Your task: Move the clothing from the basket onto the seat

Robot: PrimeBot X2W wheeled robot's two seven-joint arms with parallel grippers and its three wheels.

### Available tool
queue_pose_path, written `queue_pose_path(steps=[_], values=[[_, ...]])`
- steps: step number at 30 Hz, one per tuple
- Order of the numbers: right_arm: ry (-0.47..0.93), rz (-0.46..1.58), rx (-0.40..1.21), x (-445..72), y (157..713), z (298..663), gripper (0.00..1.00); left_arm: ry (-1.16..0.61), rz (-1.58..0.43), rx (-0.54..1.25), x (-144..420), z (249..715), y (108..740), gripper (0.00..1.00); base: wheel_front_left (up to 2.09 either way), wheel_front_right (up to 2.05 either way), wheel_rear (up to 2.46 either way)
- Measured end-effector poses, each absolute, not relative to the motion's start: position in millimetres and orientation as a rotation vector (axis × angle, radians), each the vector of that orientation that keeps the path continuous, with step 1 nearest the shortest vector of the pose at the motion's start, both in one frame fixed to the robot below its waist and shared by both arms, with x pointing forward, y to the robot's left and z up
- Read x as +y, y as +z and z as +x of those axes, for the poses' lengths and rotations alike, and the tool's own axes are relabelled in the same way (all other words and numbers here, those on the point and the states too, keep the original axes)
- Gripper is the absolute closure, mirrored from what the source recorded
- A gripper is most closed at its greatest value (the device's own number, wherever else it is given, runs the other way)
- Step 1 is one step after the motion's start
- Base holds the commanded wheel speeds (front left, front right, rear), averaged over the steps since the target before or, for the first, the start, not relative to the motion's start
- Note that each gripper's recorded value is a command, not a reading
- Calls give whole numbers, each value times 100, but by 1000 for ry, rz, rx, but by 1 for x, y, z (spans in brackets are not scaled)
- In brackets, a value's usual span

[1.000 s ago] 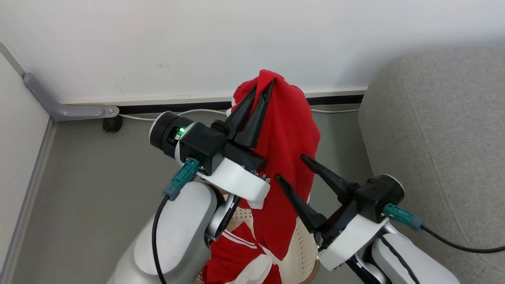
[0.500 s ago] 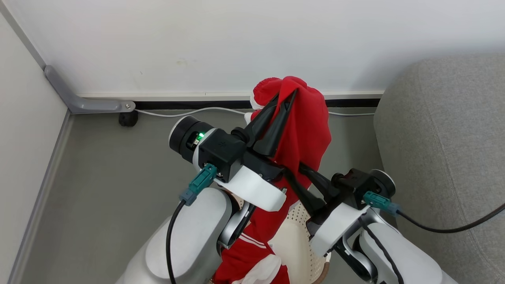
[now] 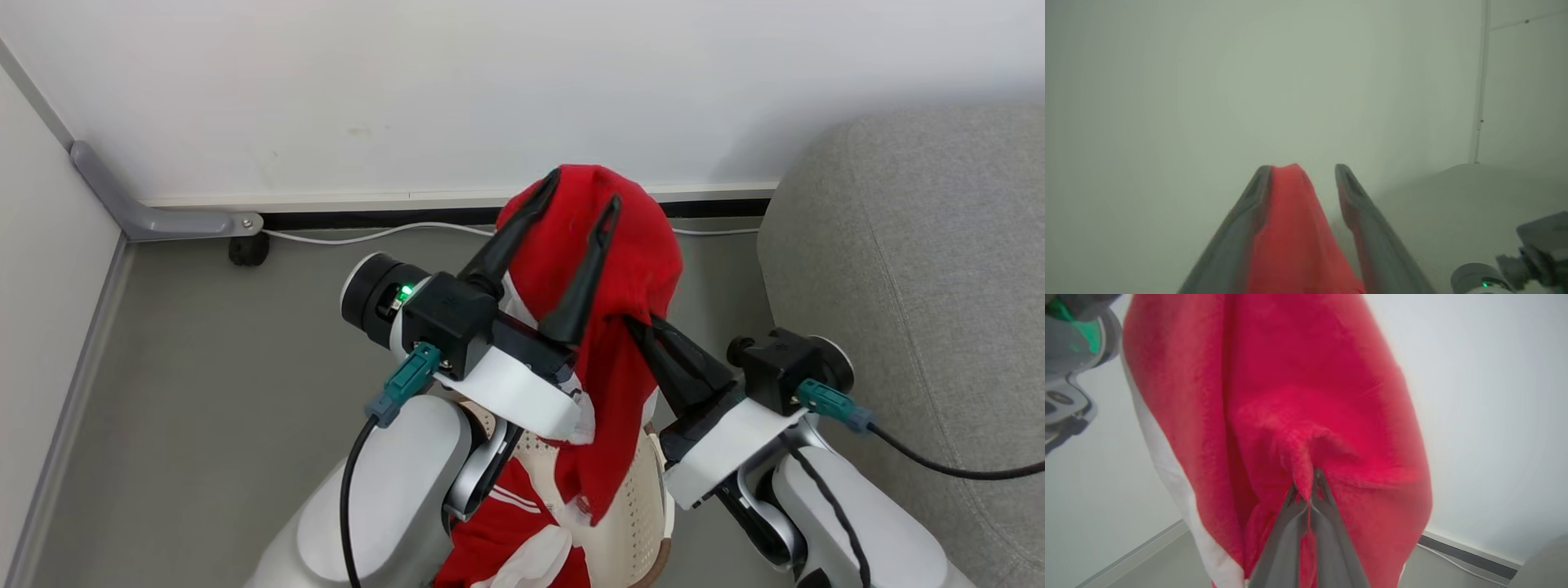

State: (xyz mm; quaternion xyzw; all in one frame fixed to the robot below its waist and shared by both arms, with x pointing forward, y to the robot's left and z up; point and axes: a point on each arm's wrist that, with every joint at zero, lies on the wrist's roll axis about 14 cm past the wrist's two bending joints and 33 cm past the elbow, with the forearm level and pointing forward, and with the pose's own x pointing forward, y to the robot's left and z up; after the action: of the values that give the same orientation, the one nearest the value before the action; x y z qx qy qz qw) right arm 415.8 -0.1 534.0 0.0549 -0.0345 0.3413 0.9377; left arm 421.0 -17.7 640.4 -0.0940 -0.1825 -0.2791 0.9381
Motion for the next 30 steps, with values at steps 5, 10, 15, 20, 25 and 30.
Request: queue_pose_path(steps=[5,10,15,20,25,30], values=[[639,145,-113,-18,547,423,100,-580,-197,-326,-21,422,624,0,0,0,0],[545,172,-175,-51,565,432,100,-605,-190,-275,-28,424,604,0,0,0,0],[455,175,-237,-85,583,440,100,-626,-193,-220,-34,424,584,0,0,0,0],[367,168,-285,-118,598,441,100,-660,-200,-200,-45,422,578,0,0,0,0],[277,153,-321,-153,609,437,100,-716,-214,-180,-61,416,572,0,0,0,0],[183,136,-345,-188,617,426,100,-778,-224,-158,-80,409,566,0,0,0,0]])
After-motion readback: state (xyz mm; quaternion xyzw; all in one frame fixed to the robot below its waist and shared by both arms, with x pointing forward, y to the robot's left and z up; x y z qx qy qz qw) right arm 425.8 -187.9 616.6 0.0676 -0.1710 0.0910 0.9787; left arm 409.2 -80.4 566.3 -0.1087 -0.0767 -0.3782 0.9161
